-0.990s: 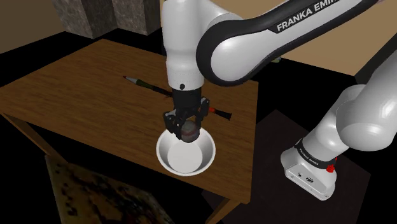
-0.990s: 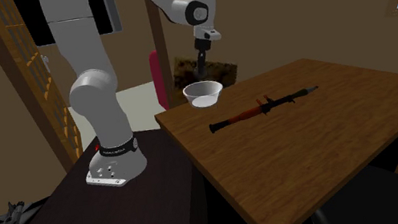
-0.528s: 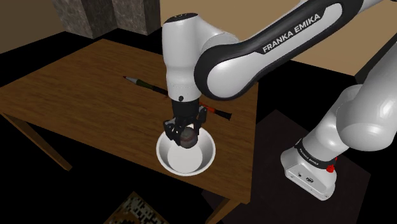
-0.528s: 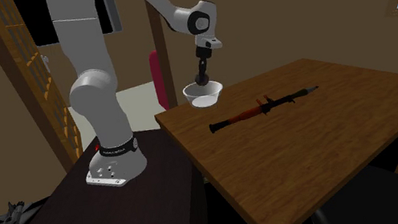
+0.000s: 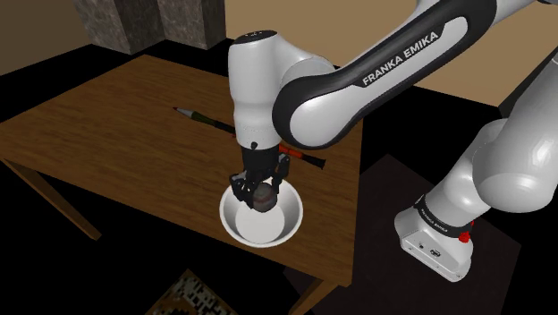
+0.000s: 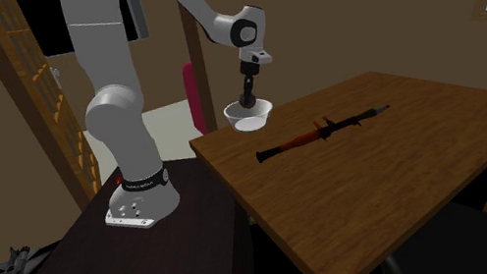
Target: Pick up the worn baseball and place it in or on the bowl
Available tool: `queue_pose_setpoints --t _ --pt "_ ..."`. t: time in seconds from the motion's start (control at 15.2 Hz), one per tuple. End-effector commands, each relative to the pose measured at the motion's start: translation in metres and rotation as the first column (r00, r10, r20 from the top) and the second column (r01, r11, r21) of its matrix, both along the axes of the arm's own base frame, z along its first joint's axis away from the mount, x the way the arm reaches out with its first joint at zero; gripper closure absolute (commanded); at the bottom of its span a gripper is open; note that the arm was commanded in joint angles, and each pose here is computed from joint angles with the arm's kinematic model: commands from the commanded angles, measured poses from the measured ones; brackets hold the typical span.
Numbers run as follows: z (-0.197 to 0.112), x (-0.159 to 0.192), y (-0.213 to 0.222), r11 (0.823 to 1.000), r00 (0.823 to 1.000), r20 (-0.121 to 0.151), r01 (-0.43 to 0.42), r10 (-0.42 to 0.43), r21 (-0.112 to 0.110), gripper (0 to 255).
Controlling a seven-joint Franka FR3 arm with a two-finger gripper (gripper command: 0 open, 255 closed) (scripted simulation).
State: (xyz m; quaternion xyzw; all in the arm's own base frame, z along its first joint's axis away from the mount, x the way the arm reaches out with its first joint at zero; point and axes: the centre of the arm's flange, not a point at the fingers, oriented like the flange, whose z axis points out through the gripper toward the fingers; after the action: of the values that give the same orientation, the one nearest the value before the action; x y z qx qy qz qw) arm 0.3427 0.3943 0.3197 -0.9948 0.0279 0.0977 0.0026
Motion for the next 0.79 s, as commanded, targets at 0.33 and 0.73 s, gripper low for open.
queue_pose_setpoints --t 0.33,0.73 --pt "0.000 0.000 0.000 1.000 1.000 0.000 0.000 0.000 0.000 0" --pt "0.049 0.010 -0.001 1.000 1.000 0.000 0.000 0.000 0.000 0"
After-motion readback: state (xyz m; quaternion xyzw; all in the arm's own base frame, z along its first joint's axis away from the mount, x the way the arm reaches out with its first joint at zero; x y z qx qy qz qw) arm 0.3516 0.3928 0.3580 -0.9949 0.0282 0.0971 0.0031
